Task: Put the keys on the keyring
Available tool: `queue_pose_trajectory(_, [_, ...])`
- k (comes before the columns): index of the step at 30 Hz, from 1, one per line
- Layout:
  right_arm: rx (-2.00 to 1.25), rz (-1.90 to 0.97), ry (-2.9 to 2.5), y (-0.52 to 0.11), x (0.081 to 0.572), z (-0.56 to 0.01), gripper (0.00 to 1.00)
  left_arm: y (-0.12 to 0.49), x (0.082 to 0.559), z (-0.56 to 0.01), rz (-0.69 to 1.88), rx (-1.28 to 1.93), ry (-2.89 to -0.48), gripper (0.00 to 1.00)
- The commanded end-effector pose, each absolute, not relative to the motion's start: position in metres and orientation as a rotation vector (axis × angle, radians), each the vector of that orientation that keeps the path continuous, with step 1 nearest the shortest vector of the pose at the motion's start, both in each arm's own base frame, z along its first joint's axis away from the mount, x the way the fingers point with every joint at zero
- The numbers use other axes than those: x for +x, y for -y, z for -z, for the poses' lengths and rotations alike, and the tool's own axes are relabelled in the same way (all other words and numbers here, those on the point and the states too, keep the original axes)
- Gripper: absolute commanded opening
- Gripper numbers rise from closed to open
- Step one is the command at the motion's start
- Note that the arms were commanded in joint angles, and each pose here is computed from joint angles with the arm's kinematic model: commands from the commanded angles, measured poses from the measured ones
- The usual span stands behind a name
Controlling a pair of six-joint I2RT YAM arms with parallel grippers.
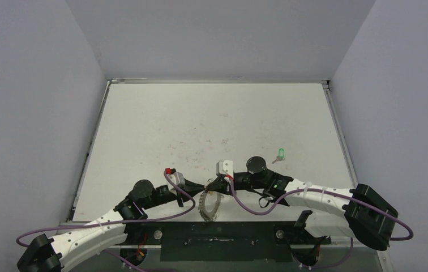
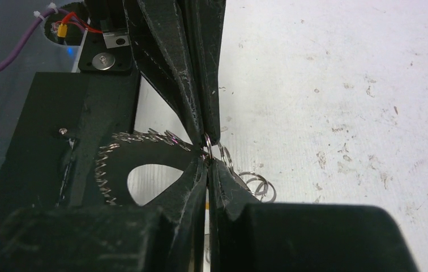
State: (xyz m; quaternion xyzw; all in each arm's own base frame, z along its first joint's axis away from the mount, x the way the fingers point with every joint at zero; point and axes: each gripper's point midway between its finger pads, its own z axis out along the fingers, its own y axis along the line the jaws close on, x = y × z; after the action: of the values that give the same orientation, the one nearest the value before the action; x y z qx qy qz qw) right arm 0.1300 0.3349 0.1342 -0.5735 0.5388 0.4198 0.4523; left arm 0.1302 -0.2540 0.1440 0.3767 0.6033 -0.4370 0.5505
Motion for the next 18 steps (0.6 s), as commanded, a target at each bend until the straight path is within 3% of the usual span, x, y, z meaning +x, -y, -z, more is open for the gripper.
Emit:
queue_pose_trajectory(1, [-1.405,-1.112,-1.285,-0.3426,0.1218,-0.1627,0.0,0.2499,0.1433,-0.1471,0.975,0.841,-1.451,0.0])
queue_pose_trajectory(4, [-1.403,-1.125,-1.316,-0.3441,0.1219,-0.1619,0.0,0.2508,0.1438,-0.1474,0.969,0.854,-1.457,0.01])
queue_pose_trajectory(6, [-1.401,-1.133,-1.332,-0.3454,0.1218,-0.1615,0.0,0.2516,0.1435,-0.1474,0.965,0.87,-1.46,0.12])
queue_pose_trajectory(12, [-1.412,-1.142,-1.38,-0.3477,0.1231,-0.1561,0.0,0.2546,0.1395,-0.1483,0.97,0.924,-1.461,0.32])
queue_pose_trajectory(18, [-1.406,-1.124,-1.413,-0.3483,0.1274,-0.1543,0.0,0.2542,0.1395,-0.1512,0.949,0.959,-1.478,0.4])
